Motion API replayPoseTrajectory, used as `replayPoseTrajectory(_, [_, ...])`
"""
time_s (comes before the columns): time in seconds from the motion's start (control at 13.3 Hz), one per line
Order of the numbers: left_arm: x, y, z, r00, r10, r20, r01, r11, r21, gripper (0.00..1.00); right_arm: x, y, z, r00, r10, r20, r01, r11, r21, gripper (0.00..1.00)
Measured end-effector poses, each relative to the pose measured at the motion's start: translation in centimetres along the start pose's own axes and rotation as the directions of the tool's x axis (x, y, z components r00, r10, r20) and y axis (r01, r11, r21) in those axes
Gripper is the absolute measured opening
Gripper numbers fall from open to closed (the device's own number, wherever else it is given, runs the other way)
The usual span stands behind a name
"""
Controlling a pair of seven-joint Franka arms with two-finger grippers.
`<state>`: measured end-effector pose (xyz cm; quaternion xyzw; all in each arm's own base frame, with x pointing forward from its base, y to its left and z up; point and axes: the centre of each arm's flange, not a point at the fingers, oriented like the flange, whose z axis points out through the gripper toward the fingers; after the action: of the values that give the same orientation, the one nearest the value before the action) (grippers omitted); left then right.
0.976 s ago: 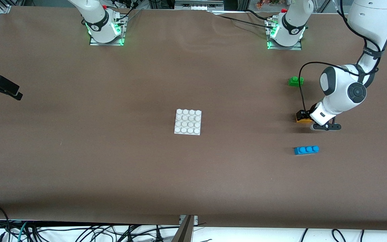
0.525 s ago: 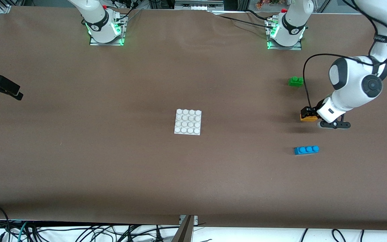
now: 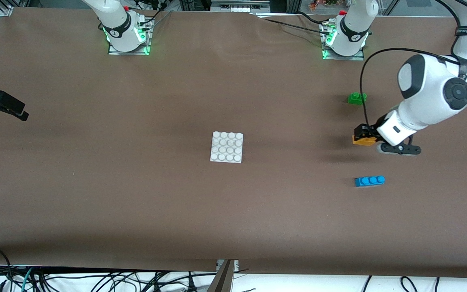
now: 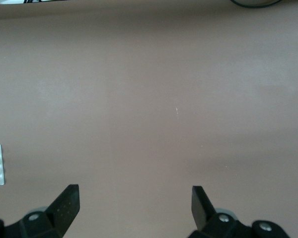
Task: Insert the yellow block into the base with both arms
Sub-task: 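Carry the yellow brick with the left gripper above the white plate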
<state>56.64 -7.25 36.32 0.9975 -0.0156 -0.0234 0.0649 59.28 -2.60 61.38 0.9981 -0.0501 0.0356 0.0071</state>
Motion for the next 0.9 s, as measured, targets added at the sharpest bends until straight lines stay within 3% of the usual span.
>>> replayPoseTrajectory(0.53, [1.1, 10.5, 0.7, 0.999, -0.041, 0.004, 0.041, 0.998, -0.046, 0.68, 0.0, -0.3, 0.0, 1.000, -0.005, 0.000, 0.005, 1.000, 0.000, 1.00])
replayPoseTrajectory(0.9, [-0.7, 23.6, 4.1, 0.996, -0.080, 0.042, 0.083, 0.994, -0.072, 0.68, 0.0, -0.5, 0.0, 1.000, -0.010, 0.000, 0.010, 1.000, 0.000, 1.00])
